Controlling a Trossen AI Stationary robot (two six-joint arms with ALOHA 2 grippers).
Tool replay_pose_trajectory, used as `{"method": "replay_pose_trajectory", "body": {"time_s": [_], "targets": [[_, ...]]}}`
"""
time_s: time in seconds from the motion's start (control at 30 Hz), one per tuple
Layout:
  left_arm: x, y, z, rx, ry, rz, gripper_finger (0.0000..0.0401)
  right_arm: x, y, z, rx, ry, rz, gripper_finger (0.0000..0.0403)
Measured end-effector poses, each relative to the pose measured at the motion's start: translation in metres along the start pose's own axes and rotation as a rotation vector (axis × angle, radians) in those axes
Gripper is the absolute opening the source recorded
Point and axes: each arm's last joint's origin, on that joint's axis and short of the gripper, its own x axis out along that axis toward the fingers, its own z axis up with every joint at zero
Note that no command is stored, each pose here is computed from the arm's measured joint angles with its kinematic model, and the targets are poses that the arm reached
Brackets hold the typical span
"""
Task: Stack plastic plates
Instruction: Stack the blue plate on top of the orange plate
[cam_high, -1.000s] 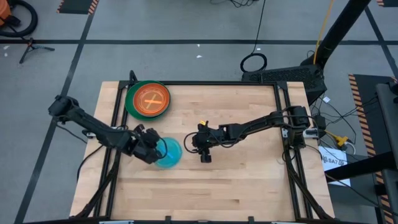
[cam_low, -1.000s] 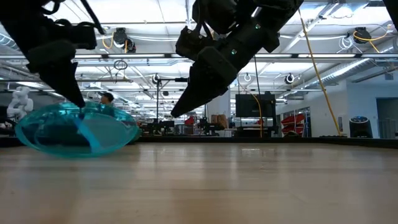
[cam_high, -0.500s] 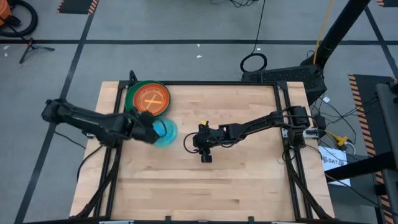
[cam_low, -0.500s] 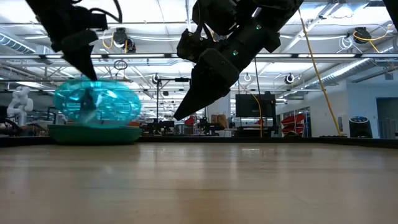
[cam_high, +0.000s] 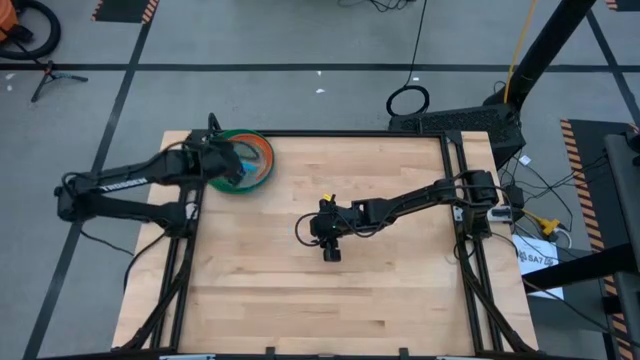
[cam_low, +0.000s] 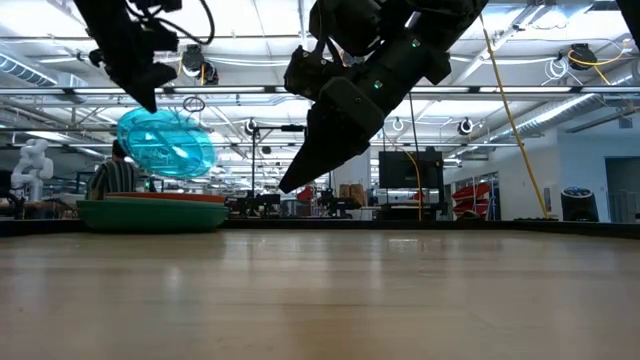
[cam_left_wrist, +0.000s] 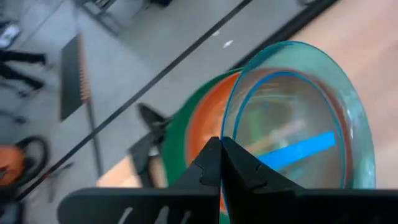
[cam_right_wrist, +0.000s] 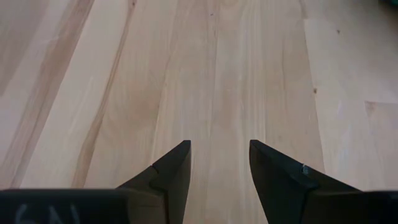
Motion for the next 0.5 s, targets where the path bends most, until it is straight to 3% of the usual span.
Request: {"method": "replay_pose_trajectory", "body": {"time_s": [0.13, 0.33, 0.5], "targets": [[0.014, 0.016, 0.006, -0.004, 0.033, 0.067, 0.0003, 0.0, 0.0, 0.0, 0.0, 0.0, 0.0, 0.0154], [0.028, 0.031, 0.013, -0.045, 0.06, -0.041, 0.0003, 0.0, 0.0, 0.0, 0.0, -0.001, 0.0, 0.0154], [0.036, 0.042, 0.013, -0.084, 0.088, -0.014, 0.0006, 0.0, 0.0, 0.0, 0.003, 0.0, 0.0, 0.0154]]}}
